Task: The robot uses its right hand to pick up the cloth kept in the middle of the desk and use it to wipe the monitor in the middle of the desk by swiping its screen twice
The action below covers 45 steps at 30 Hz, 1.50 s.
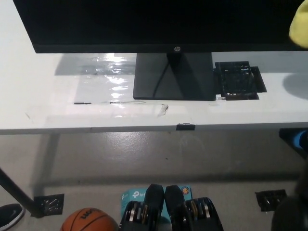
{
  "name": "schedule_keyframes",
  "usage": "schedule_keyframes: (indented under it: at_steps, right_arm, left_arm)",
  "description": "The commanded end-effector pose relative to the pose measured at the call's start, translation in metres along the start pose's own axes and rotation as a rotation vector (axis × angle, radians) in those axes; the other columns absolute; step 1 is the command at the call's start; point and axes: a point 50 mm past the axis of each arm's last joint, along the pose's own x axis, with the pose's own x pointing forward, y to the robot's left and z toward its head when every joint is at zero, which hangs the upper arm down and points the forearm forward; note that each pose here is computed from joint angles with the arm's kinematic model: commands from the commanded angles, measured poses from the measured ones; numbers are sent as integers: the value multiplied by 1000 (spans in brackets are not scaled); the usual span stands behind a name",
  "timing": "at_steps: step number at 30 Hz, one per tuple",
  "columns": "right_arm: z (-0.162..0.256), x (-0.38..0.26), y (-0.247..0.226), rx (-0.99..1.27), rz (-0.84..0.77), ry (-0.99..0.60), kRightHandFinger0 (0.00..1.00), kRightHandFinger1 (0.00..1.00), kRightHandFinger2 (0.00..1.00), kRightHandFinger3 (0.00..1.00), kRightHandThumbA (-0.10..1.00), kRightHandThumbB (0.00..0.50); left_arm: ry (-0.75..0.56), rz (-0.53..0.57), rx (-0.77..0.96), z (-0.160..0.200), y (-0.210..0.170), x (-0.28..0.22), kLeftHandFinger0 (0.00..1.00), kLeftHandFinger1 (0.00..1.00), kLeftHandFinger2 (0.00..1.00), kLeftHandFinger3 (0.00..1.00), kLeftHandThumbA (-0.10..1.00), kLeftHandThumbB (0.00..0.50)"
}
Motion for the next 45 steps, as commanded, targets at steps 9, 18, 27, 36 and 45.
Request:
schedule_keyframes:
  at_steps: [9,18,27,36,45]
  right_arm:
    - [-7,12,92,-544,85,-305,0,1,216,388,-100,60]
    - [-9,-2,150,-651,163,-383,0,0,9,408,-100,93]
    - [1,-50,183,-632,273,-493,0,0,83,423,-100,110]
    - [25,-114,227,-501,376,-566,0,0,0,379,-100,68]
    - [29,-129,271,-555,438,-633,0,0,51,455,-100,89]
  left_arm:
    - [-17,1,30,4,11,-3,737,587,0,0,520,500]
    - [-12,-10,32,6,9,-1,752,600,0,0,501,500]
    - [-18,-25,38,8,7,-2,736,588,0,0,513,500]
    - [-28,-29,52,12,4,0,741,580,0,0,516,500]
    - [-23,-39,61,12,0,1,732,579,0,0,535,500]
